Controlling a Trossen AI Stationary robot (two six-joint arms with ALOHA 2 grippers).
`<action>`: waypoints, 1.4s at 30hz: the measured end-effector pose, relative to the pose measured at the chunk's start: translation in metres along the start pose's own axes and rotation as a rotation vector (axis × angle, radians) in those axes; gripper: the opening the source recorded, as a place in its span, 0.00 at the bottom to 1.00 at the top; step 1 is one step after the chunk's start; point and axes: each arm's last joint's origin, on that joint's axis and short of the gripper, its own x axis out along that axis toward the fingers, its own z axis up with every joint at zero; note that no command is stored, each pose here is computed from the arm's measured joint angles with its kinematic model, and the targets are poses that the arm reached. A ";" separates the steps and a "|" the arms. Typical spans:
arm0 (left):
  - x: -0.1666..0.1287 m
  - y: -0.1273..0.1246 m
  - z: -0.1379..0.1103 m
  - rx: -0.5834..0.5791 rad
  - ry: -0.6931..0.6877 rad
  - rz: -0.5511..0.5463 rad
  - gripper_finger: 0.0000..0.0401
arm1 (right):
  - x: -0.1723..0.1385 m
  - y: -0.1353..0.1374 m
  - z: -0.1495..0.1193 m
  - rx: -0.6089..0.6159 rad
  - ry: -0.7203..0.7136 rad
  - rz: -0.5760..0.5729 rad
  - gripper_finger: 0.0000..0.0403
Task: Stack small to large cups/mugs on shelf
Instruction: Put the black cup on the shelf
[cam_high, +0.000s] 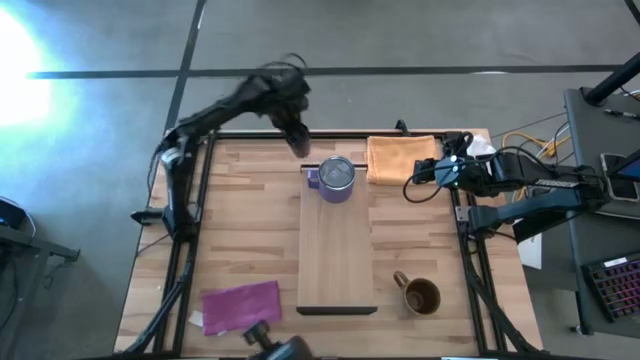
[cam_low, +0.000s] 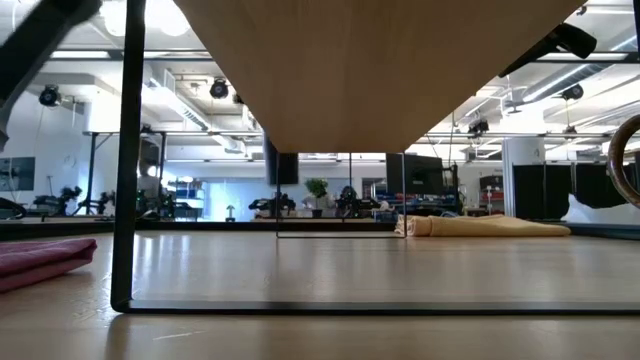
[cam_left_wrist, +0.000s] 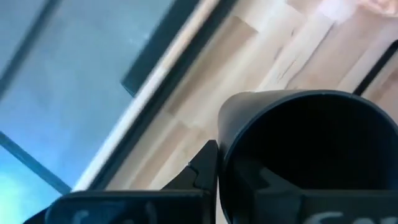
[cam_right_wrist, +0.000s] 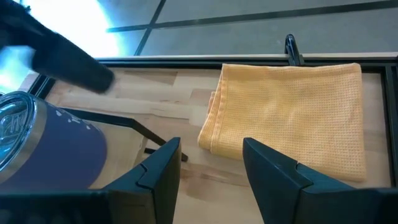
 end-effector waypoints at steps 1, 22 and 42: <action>-0.015 0.002 -0.005 -0.005 -0.016 0.012 0.00 | 0.000 0.000 0.000 0.000 0.000 0.000 0.41; -0.183 -0.101 -0.131 0.186 -0.080 -0.320 0.00 | 0.027 0.049 -0.010 -0.081 0.122 0.197 0.41; -0.175 -0.209 -0.135 0.466 -0.143 -0.561 0.00 | -0.013 0.103 -0.088 -0.102 0.380 0.287 0.39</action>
